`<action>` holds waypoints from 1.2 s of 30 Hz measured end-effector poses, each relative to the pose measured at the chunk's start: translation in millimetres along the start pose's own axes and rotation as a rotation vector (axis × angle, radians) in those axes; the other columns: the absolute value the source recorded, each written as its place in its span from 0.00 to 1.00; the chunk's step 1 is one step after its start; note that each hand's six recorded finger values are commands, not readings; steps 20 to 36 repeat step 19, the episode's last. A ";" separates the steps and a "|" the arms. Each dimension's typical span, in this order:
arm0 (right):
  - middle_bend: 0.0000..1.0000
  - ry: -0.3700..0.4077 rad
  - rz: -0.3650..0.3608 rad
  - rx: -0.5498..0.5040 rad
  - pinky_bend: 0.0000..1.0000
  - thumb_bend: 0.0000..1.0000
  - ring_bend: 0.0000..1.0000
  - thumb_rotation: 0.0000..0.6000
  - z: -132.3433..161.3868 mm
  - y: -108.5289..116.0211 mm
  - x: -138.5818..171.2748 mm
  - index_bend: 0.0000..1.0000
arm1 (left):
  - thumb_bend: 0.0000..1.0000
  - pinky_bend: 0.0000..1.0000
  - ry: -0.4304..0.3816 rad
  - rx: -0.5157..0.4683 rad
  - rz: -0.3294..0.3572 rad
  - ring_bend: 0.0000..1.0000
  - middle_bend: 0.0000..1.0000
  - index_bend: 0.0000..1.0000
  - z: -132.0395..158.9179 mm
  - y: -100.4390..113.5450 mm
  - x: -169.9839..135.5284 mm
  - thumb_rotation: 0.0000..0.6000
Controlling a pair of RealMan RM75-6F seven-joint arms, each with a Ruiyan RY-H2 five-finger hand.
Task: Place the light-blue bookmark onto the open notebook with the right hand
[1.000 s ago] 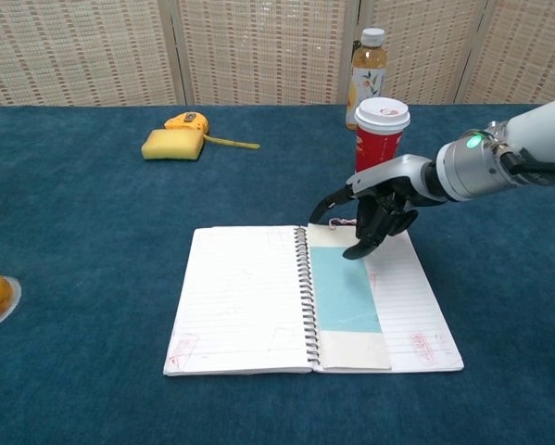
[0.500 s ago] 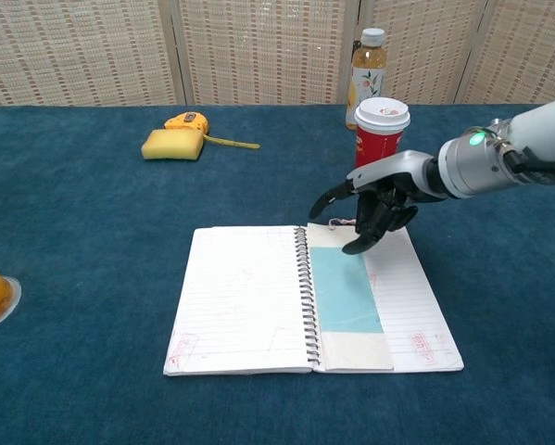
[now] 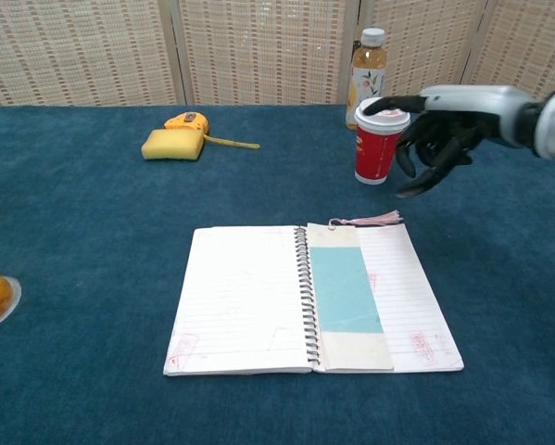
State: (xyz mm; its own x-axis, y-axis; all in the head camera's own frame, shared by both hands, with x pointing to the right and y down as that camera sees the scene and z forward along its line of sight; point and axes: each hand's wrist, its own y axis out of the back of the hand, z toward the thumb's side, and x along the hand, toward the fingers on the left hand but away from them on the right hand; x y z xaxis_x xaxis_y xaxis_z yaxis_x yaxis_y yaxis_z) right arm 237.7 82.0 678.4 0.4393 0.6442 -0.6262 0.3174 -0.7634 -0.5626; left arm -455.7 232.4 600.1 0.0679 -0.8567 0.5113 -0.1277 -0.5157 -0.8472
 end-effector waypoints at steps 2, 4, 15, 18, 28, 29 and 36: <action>0.07 -0.042 -0.077 0.004 0.32 0.04 0.14 1.00 -25.5 6.5 32.0 0.00 | 0.17 0.00 -0.011 -0.001 0.011 0.00 0.00 0.07 3.7 2.7 -2.2 1.00; 0.01 -0.087 -0.136 0.022 0.15 0.01 0.04 1.00 -47.0 9.8 61.0 0.00 | 0.17 0.00 -0.029 -0.003 0.032 0.00 0.00 0.07 8.7 7.4 -6.1 1.00; 0.00 -0.390 -0.285 0.338 0.00 0.00 0.00 1.00 -110.8 11.9 192.8 0.00 | 0.17 0.00 -0.096 0.008 0.048 0.00 0.00 0.07 27.3 12.8 -24.9 1.00; 0.00 -0.443 -0.353 0.374 0.00 0.00 0.00 1.00 -111.3 19.1 218.0 0.00 | 0.17 0.00 -0.087 0.014 0.035 0.00 0.00 0.07 26.8 10.9 -25.8 1.00; 0.00 -0.456 -0.371 0.385 0.00 0.00 0.00 1.00 -110.8 21.0 224.7 0.00 | 0.17 0.00 -0.085 0.018 0.032 0.00 0.00 0.07 26.8 10.5 -25.8 1.00; 0.00 -0.456 -0.371 0.385 0.00 0.00 0.00 1.00 -110.8 21.0 224.7 0.00 | 0.17 0.00 -0.085 0.018 0.032 0.00 0.00 0.07 26.8 10.5 -25.8 1.00; 0.00 -0.456 -0.371 0.385 0.00 0.00 0.00 1.00 -110.8 21.0 224.7 0.00 | 0.17 0.00 -0.085 0.018 0.032 0.00 0.00 0.07 26.8 10.5 -25.8 1.00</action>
